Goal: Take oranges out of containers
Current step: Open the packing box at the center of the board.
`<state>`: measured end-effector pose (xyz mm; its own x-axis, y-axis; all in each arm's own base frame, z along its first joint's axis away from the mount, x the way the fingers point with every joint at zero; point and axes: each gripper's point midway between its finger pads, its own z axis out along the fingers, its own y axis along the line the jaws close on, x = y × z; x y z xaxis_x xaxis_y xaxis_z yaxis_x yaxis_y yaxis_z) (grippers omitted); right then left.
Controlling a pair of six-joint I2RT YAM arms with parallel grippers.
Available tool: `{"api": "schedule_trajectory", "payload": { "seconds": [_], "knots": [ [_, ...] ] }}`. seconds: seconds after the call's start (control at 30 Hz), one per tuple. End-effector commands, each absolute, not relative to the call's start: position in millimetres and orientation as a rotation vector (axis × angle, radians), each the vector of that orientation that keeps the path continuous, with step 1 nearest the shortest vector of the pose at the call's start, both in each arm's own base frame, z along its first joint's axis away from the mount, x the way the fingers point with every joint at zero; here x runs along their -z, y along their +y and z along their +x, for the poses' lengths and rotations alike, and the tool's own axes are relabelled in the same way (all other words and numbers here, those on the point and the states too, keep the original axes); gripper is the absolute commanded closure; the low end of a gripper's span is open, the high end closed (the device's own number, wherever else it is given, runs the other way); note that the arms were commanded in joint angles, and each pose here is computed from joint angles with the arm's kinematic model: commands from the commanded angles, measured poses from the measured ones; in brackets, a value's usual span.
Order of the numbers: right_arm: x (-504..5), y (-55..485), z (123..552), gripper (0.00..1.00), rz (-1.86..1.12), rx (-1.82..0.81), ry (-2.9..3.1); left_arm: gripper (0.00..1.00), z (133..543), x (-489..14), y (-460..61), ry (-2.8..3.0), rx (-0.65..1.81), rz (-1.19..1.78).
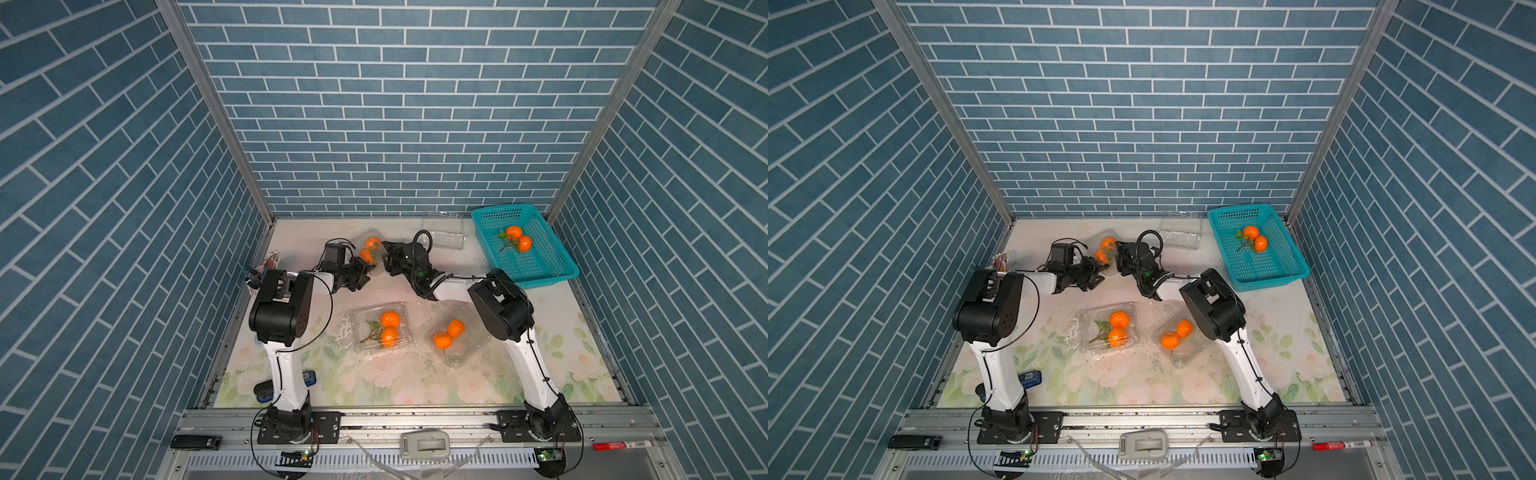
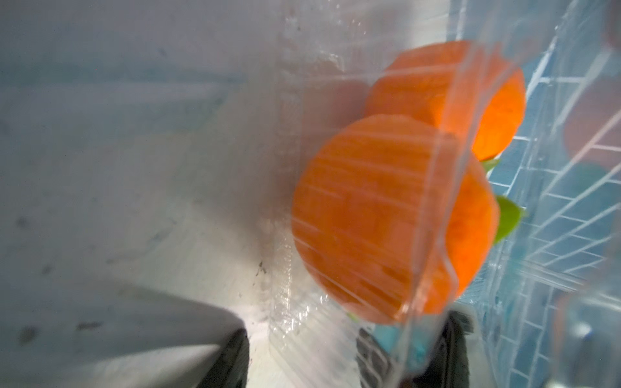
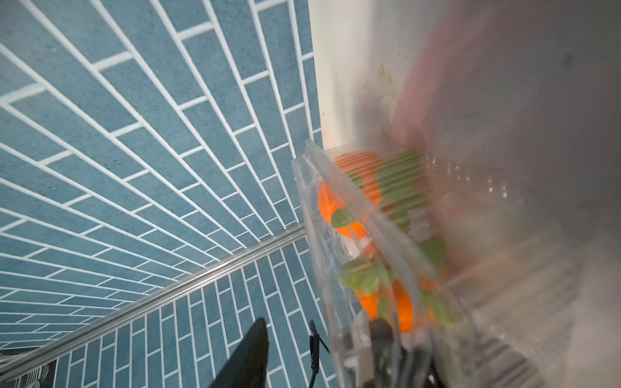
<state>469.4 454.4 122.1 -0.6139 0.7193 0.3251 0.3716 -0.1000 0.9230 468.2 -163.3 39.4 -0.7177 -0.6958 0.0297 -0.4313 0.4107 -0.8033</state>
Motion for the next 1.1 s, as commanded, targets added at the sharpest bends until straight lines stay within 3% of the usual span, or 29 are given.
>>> {"api": "schedule_trajectory", "payload": {
  "seconds": [0.0,1.07],
  "knots": [
    [-149.8,465.4,467.3,0.5,1.179,-1.896,1.809,0.45,464.9,-35.8,-166.2,2.392,1.185,-0.968],
    [-176.6,461.6,505.5,0.62,1.523,-2.012,1.426,0.46,457.8,-24.2,-175.3,2.461,1.157,-0.953]
  ]
}}
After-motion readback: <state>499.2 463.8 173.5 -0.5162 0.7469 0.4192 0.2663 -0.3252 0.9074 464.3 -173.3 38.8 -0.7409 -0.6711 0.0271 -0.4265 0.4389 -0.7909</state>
